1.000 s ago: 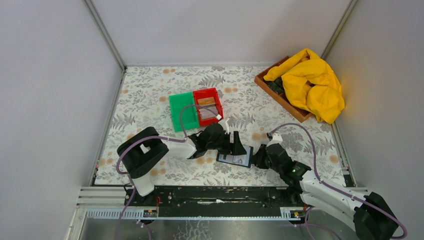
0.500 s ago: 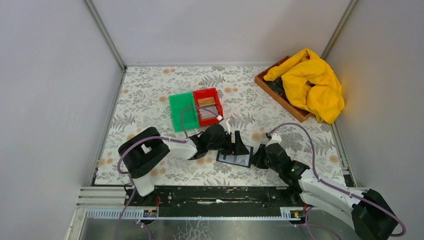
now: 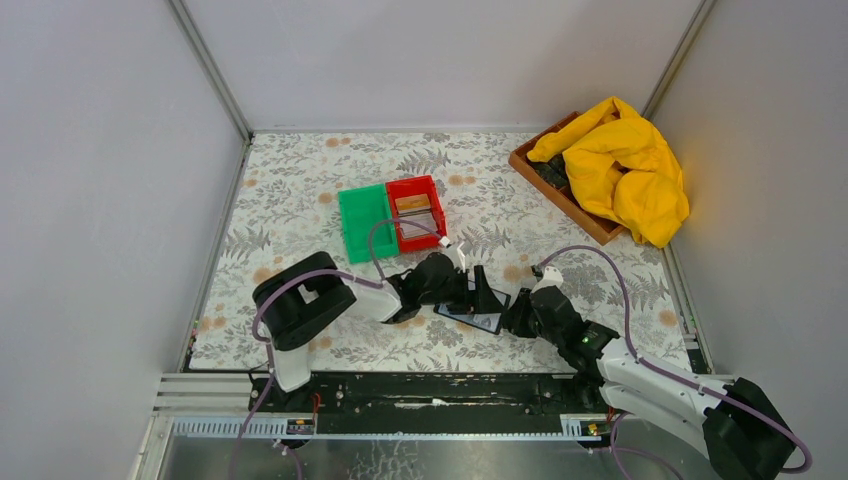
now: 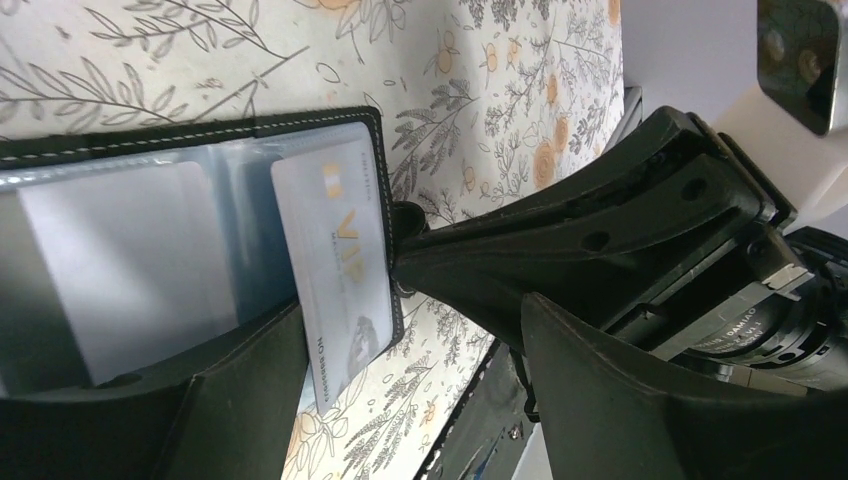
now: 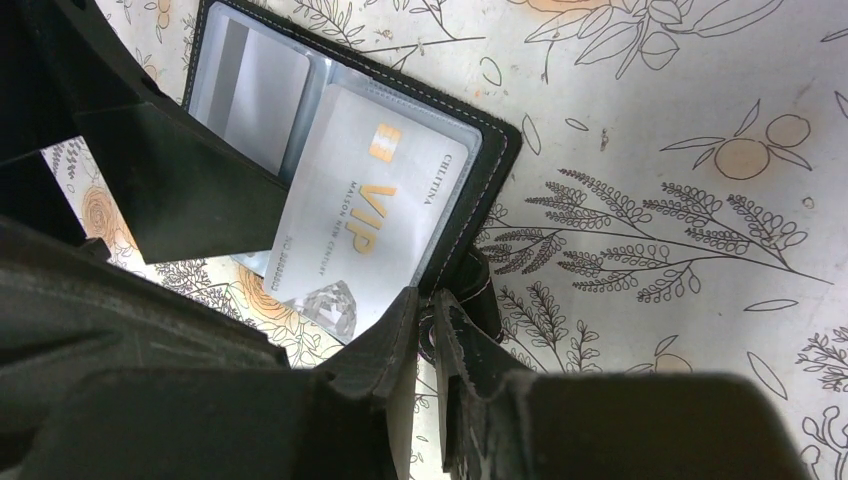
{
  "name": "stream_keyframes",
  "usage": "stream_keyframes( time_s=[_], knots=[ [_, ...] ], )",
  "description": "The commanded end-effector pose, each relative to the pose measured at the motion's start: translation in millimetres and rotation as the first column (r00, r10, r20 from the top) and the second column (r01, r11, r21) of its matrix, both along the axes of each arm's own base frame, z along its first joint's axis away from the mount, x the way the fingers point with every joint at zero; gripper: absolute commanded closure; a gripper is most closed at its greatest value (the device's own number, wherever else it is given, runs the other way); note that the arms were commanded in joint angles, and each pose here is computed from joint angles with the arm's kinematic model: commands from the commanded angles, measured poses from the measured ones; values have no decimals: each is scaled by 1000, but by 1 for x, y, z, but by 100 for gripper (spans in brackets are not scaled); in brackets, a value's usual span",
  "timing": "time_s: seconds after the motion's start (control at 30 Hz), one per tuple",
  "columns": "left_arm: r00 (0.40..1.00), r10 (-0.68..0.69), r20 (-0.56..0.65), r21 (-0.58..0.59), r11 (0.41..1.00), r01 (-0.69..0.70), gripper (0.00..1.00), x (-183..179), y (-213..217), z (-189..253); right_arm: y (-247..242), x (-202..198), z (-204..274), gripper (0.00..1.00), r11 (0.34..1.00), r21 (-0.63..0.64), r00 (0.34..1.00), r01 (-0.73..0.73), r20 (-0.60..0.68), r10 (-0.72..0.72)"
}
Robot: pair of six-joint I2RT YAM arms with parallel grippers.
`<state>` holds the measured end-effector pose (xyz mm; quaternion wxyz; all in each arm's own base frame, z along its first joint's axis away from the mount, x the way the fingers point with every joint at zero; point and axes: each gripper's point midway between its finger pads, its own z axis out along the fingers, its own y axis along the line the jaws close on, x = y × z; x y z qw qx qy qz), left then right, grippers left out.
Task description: Take the credit cards out of the card holder
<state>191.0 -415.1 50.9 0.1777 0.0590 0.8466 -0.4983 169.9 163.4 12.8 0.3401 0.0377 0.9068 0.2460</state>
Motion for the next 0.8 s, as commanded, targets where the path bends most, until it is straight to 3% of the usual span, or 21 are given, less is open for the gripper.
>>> stream_keyframes(
  time_s=[0.0,0.2,0.33,0.77],
  knots=[
    [998,-69,15,-93,993,70,19,-11,-22,21,0,-7,-6,82,1000,-6,999,-21,-36,20],
    [995,-104,4,-140,985,104,20,-18,-30,29,1,-7,-7,82,1000,-8,999,-21,-38,20],
    [995,-104,-2,-134,986,102,44,-19,-29,26,0,-7,-7,82,1000,-9,999,-19,-39,19],
    [995,-99,-5,-69,993,98,42,-16,-11,8,-7,-6,-9,86,999,-25,998,33,-52,-34]
  ],
)
